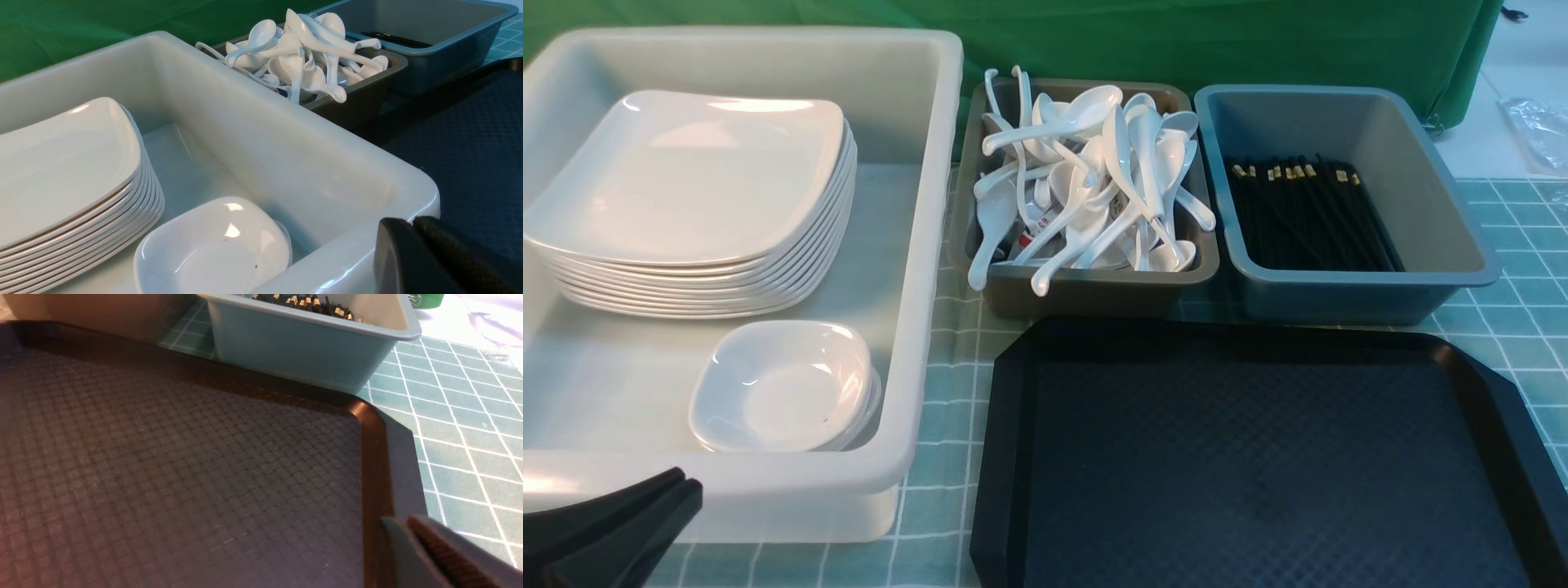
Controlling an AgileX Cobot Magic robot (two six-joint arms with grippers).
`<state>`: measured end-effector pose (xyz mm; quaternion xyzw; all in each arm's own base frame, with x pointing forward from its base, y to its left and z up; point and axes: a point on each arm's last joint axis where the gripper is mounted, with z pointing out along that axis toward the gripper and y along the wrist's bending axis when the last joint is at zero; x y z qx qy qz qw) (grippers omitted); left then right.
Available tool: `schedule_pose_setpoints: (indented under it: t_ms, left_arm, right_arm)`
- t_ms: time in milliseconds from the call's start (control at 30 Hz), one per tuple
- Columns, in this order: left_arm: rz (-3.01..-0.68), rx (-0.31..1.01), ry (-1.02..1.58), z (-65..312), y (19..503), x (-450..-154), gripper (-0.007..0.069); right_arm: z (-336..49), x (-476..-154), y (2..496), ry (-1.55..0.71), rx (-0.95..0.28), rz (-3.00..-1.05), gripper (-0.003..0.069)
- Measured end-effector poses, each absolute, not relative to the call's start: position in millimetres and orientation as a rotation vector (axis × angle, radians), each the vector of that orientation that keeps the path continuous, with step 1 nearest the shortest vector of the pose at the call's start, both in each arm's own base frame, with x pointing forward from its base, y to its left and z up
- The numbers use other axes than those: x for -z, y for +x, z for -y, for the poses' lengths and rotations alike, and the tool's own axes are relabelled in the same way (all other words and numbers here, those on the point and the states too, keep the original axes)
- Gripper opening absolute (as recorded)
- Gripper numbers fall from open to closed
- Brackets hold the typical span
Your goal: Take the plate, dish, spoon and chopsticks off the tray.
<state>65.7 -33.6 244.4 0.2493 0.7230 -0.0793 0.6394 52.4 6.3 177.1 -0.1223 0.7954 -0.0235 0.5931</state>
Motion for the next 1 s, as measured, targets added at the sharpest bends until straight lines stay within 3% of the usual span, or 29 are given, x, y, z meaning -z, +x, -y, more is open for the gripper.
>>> schedule_pose_setpoints:
  t_ms: [100,300,467,1000]
  left_arm:
    - [-1.622,0.136,0.530,30.2,67.9,-239.7,0.0018]
    - [-1.569,0.158,0.110,11.3,61.8,-228.1,0.0018]
    - [-1.701,0.106,-0.150,1.2,56.3,-192.1,0.0018]
    - [-1.756,0.113,-0.191,1.1,55.4,-186.2,0.0018]
  right_arm:
    - [-6.3,-177.1,52.4,-0.284,0.055,-1.849,0.0092]
    - [-6.3,-177.1,52.4,-0.284,0.055,-1.849,0.0110]
    - [-6.3,-177.2,52.4,-0.284,0.055,-1.848,0.0124]
    - [-6.2,-177.1,52.3,-0.283,0.055,-1.848,0.0162]
